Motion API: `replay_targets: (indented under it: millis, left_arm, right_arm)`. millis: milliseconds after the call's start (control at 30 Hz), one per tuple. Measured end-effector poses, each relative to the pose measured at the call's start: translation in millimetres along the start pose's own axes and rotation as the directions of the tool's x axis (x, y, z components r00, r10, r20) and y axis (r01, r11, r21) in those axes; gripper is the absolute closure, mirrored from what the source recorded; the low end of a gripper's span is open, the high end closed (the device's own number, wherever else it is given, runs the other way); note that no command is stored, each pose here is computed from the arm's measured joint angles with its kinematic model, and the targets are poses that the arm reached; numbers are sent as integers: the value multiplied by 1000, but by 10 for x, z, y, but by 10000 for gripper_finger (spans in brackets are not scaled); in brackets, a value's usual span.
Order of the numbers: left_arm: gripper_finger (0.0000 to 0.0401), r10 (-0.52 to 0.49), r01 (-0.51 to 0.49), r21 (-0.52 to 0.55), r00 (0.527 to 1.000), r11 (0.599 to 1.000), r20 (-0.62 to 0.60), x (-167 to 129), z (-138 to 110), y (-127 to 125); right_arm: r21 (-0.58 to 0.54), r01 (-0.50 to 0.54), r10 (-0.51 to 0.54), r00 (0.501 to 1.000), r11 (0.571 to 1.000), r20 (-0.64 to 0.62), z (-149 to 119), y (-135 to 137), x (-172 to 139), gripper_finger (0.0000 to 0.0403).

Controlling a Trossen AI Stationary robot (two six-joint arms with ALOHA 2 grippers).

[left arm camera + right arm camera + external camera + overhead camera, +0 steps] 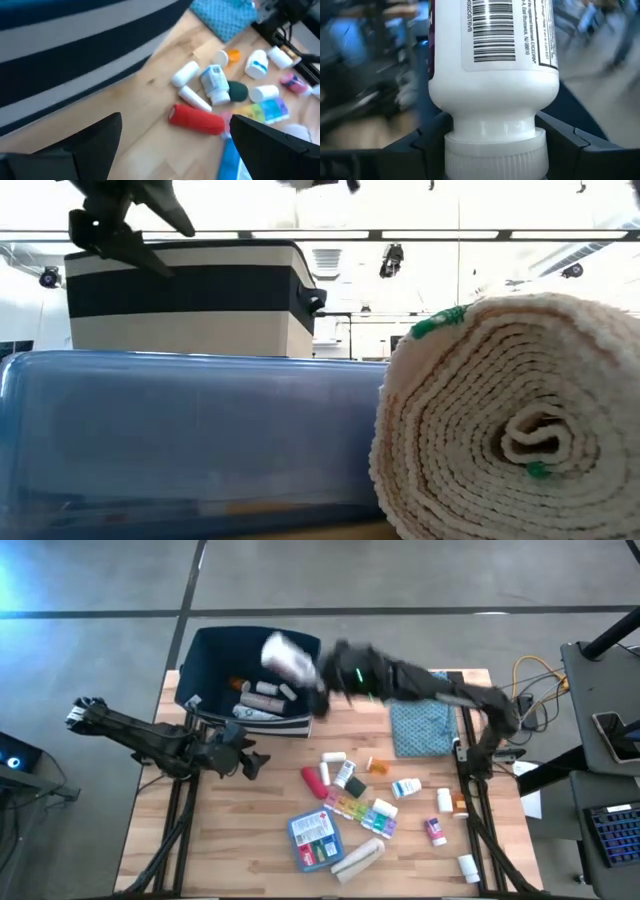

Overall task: Pick & place medical supplies in basket/bin
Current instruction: Put the violet medicine bottle into the blue bin, then put the red bandage into the blue bin

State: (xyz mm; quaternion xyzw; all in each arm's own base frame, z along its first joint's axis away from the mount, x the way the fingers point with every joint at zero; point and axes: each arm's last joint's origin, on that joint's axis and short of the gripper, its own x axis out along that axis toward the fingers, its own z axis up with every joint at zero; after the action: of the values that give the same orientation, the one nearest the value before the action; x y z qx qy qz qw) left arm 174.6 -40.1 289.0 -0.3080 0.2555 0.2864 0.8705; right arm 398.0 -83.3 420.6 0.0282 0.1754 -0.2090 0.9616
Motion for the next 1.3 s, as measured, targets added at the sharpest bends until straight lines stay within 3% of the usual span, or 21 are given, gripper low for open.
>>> replay_targets:
  millis: [100, 200, 267, 300, 367, 433, 533, 600, 667, 700, 767, 867, 933, 967, 1033, 1100, 1300]
  left_arm:
    - [53, 17, -17, 9, 1000, 1000, -3, 39, -21, -11]
    - [53, 22, -22, 2, 999, 1000, -24, 72, -45, -30]
    - [53, 10, -10, 1, 998, 1000, -62, 90, -64, -42]
    - [53, 8, -8, 5, 997, 1000, -80, 99, -75, -47]
    - [53, 12, -11, 13, 995, 1000, -98, 126, -96, -59]
    - [53, 23, -21, 26, 994, 999, -110, 153, -121, -70]
    - [54, 37, -24, 82, 988, 996, -150, 238, -191, -84]
    - [54, 9, 35, 219, 980, 975, -199, 326, -268, -122]
    - [54, -43, 130, 374, 972, 918, -232, 426, -349, -190]
    - [54, -62, 173, 465, 968, 868, -243, 470, -386, -212]
    - [54, -94, 233, 642, 965, 730, -243, 586, -447, -269]
    - [53, -168, 328, 803, 945, 498, -282, 790, -503, -354]
    - [54, -222, 374, 841, 925, 390, -309, 967, -520, -420]
    - [54, -226, 390, 850, 917, 354, -327, 1062, -531, -430]
    - [54, -199, 398, 867, 915, 300, -352, 1269, -548, -454]
    - [54, -162, 388, 880, 921, 274, -355, 1454, -522, -501]
    - [55, 8, 405, 876, 907, 262, -422, 1918, -388, -633]
  right_arm:
    - [136, -74, 79, 996, 988, -29, 9, -370, 473, 165]
    - [238, -217, 244, 965, 947, -92, -49, -524, 849, 145]
    - [316, -345, 399, 909, 884, -122, -136, -561, 1017, 127]
    - [364, -427, 487, 868, 828, -91, -175, -590, 1059, 118]
    - [473, -473, 579, 809, 743, -102, -275, -660, 1074, 101]
    - [443, -475, 579, 805, 760, -130, -281, -673, 970, 88]
    - [294, -384, 452, 867, 875, -211, -184, -553, 630, 76]
    - [147, -293, 324, 905, 945, -277, -130, -439, 363, 71]
    - [8, -218, 207, 917, 976, -342, -147, -324, 161, 68]
    - [-46, -190, 160, 917, 981, -366, -162, -266, 60, 66]
    - [-123, -150, 84, 899, 981, -429, -238, -152, -111, 64]
    - [-128, -133, 46, 847, 983, -529, -388, -27, -373, 62]
    - [-96, -119, 39, 802, 988, -595, -535, 12, -503, 63]
    - [-79, -104, 33, 787, 991, -616, -611, 36, -546, 64]
    - [-50, -72, 23, 766, 996, -643, -761, 64, -627, 65]
    - [-21, -28, 7, 758, 999, -652, -877, 96, -729, 64]
    - [82, 58, 11, 750, 995, -662, -1203, 186, -945, 69]
